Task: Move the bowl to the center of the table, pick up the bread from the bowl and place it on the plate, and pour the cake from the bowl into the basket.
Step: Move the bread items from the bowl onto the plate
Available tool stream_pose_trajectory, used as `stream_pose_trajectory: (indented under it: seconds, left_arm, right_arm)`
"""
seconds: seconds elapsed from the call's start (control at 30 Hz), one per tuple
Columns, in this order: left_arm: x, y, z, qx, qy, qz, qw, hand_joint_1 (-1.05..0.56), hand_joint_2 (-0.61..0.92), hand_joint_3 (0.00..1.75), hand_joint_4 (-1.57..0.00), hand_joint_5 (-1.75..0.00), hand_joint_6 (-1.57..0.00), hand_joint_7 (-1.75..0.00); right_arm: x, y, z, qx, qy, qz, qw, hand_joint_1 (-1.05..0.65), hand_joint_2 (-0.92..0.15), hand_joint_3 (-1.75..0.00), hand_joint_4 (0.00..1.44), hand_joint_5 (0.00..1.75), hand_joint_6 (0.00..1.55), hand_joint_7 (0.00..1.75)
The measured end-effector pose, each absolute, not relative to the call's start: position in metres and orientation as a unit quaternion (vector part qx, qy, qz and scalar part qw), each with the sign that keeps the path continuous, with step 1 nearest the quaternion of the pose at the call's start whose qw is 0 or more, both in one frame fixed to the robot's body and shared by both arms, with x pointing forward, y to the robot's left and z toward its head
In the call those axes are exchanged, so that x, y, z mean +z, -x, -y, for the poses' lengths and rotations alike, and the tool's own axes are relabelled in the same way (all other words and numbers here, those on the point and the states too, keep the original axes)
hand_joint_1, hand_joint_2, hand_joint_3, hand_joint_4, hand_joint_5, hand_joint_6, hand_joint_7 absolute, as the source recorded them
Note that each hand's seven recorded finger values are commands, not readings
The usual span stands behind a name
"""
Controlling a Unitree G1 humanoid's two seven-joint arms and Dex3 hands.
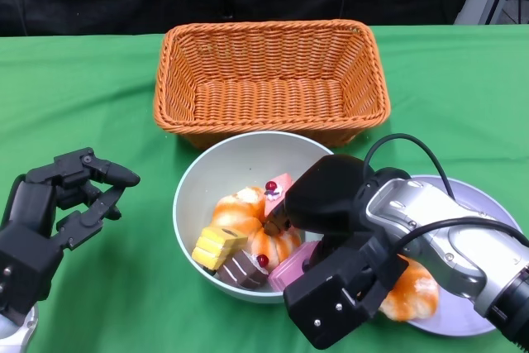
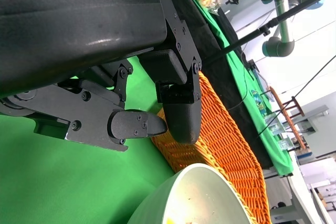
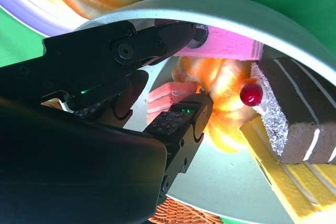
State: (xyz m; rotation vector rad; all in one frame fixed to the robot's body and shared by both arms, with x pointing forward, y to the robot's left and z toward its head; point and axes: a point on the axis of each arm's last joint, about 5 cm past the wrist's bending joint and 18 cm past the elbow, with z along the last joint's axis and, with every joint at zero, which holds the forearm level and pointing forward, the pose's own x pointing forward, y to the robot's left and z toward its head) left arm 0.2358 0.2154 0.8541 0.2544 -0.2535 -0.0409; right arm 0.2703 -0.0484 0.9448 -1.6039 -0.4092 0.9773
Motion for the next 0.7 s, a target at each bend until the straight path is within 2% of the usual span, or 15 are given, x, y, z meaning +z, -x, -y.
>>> stream_pose_trajectory:
  seconds: [0.3, 0.7]
  left_arm:
    - [0.854, -0.236, -0.215, -0.021, -0.126, 0.126, 0.984, -0.11, 0.92, 0.34, -0.82, -1.37, -0.89, -0.89]
    - [0.854, -0.236, -0.215, -0.021, -0.127, 0.126, 0.984, -0.1, 0.92, 0.34, -0.81, -1.38, -0.89, -0.88]
  right_arm:
    - [0.946, -0.269, 0.042, 0.423, 0.703, 0.168, 0.546, -0.66, -0.92, -0.14, 0.78, 0.0, 0.65, 0.0]
    - [0.949, -0.269, 0.034, 0.428, 0.719, 0.161, 0.523, -0.7, -0.92, -0.13, 0.85, 0.03, 0.75, 0.04]
